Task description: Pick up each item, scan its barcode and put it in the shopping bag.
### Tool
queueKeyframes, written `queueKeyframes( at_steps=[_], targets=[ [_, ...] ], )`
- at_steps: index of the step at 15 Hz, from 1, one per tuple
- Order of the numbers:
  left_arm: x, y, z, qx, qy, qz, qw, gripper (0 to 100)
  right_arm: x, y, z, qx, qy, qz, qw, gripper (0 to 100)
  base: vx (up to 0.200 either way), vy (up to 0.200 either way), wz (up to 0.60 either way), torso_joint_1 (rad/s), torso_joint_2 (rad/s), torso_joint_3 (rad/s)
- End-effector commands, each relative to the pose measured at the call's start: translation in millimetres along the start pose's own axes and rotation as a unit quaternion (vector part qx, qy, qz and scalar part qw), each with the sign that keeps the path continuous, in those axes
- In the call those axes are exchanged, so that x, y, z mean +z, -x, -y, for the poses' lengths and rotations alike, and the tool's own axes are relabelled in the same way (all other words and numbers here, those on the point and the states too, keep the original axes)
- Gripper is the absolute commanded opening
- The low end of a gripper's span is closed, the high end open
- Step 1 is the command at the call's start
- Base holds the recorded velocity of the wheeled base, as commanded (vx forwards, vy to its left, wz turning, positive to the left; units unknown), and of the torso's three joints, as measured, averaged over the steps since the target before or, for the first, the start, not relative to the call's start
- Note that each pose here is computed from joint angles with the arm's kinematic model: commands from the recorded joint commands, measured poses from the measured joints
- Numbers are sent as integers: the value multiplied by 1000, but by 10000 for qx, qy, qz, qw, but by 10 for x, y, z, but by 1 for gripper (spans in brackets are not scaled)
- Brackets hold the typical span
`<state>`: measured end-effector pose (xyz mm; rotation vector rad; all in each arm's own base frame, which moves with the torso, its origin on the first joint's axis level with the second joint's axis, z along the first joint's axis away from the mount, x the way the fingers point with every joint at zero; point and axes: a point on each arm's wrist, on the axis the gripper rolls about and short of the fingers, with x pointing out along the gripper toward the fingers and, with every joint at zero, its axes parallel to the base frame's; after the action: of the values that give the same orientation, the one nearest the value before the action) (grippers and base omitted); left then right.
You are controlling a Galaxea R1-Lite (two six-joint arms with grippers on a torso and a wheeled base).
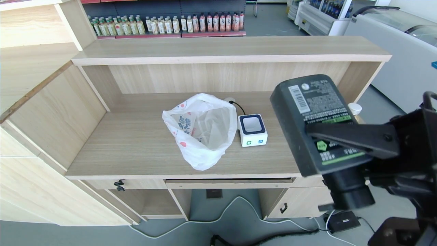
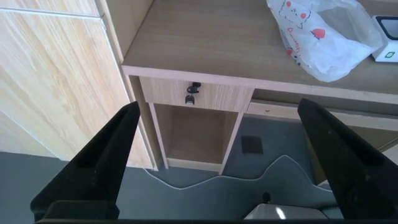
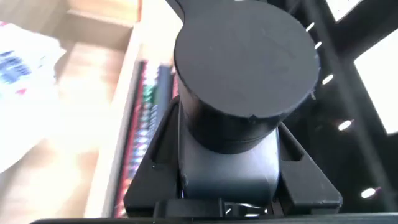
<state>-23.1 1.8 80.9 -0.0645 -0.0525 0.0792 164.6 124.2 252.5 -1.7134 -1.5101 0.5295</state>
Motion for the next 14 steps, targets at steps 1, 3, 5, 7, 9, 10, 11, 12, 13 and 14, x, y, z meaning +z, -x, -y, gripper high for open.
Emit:
queueKeyframes(
  at_steps=[1,3,5,7,9,10,11,12,13,14],
  targets=[
    [0,0,0,2,10,3,10000,100,-191,574,-243,1289,-2242,-2528,9323,0,0,0,0,0,0,0],
    [0,0,0,2,2,3,10000,100,-218,843,-193,1471,-2989,-3954,8559,0,0,0,0,0,0,0],
    [0,0,0,2,2,3,10000,100,-334,1107,-209,1146,-3609,-4788,7921,0,0,0,0,0,0,0],
    [0,0,0,2,2,3,10000,100,-356,1353,-205,949,-3884,-5413,7396,0,0,0,0,0,0,0],
    [0,0,0,2,2,3,10000,100,-311,1455,-157,771,-4237,-5685,7010,0,0,0,0,0,0,0],
    [0,0,0,2,2,3,10000,100,-321,1489,-166,607,-4428,-5796,6814,0,0,0,0,0,0,0],
    [0,0,0,2,2,3,10000,100,-333,1506,-176,551,-4477,-5846,6744,0,0,0,0,0,0,0],
    [0,0,0,2,2,3,10000,100,-346,1524,-181,536,-4479,-5891,6704,0,0,0,0,0,0,0],
    [0,0,0,2,2,3,10000,100,-350,1522,-182,475,-4560,-5878,6665,0,0,0,0,0,0,0],
    [0,0,0,2,2,3,10000,100,-362,1498,-194,378,-4723,-5773,6651,0,0,0,600,2,2,2]
  ],
)
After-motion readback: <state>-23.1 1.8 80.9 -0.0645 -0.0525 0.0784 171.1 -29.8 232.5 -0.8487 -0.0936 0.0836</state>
